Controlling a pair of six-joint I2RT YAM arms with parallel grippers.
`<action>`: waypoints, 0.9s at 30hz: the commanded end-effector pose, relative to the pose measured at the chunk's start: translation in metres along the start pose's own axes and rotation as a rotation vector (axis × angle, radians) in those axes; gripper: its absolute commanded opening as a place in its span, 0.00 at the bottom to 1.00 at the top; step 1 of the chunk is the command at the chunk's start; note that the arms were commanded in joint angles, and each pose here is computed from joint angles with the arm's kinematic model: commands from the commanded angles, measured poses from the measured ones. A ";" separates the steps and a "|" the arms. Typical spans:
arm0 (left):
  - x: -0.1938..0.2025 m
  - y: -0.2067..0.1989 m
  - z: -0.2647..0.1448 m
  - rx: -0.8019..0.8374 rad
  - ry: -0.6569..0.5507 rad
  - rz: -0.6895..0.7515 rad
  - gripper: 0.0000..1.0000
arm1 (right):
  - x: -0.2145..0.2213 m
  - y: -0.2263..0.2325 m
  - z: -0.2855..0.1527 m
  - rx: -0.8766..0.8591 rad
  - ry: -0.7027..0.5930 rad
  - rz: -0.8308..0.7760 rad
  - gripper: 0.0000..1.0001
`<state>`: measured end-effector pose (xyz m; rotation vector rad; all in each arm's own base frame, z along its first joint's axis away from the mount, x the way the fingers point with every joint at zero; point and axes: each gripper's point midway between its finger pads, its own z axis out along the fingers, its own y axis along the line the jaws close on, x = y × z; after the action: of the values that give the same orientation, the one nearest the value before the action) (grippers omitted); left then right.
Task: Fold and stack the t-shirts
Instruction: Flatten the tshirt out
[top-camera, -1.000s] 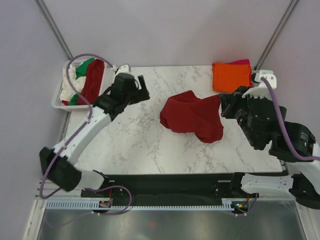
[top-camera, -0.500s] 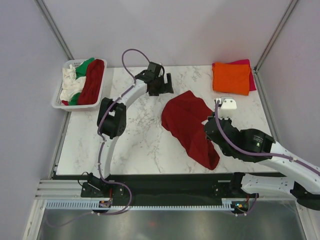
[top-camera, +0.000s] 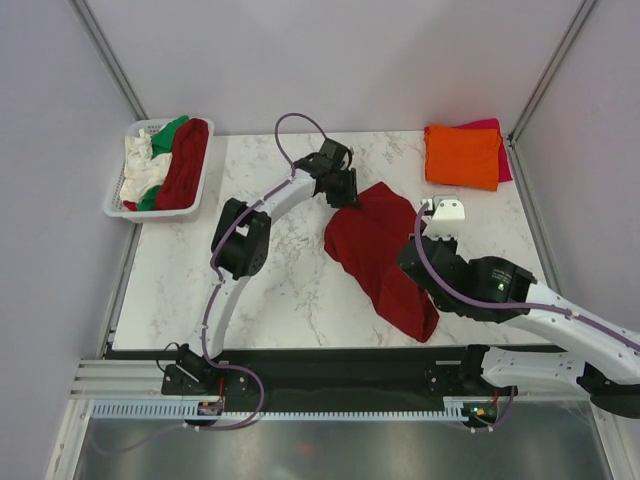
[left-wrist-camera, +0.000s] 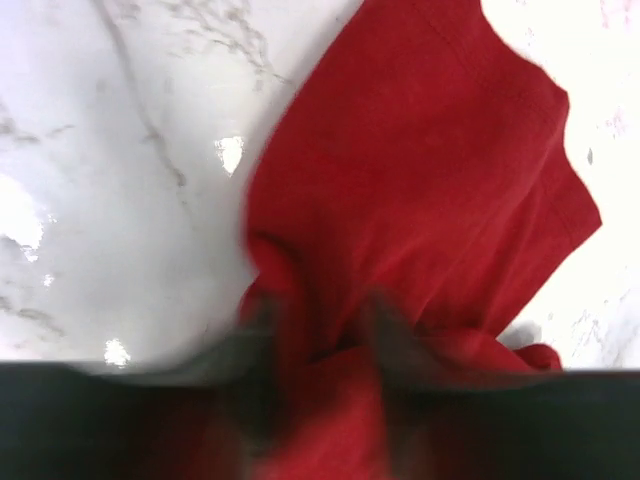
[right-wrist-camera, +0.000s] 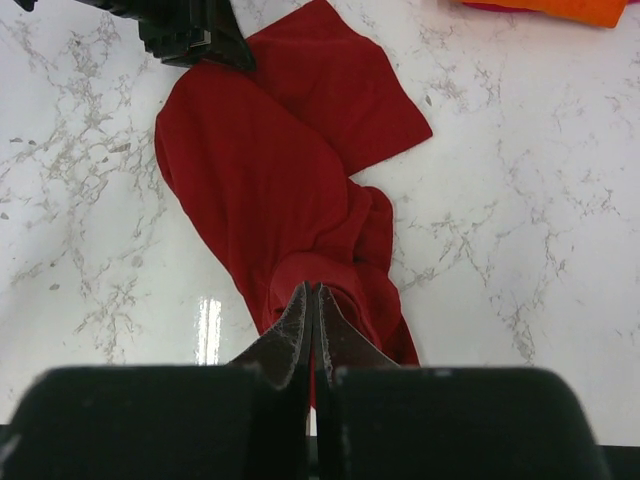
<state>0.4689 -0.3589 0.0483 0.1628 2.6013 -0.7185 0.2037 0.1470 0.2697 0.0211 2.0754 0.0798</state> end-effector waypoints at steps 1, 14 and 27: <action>0.008 -0.012 0.003 0.056 0.032 0.013 0.13 | -0.006 -0.004 0.003 0.028 -0.038 0.010 0.00; -0.116 -0.021 -0.284 -0.170 -0.633 0.057 0.02 | -0.068 -0.041 0.012 0.235 -0.166 0.021 0.00; 0.084 0.083 -0.325 -0.321 -0.566 -0.169 1.00 | -0.067 -0.065 0.016 0.320 -0.212 -0.006 0.00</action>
<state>0.3142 -0.1295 0.3270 -0.2549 1.8886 -0.4217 0.2497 0.0859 0.3293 0.2193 1.8549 -0.1735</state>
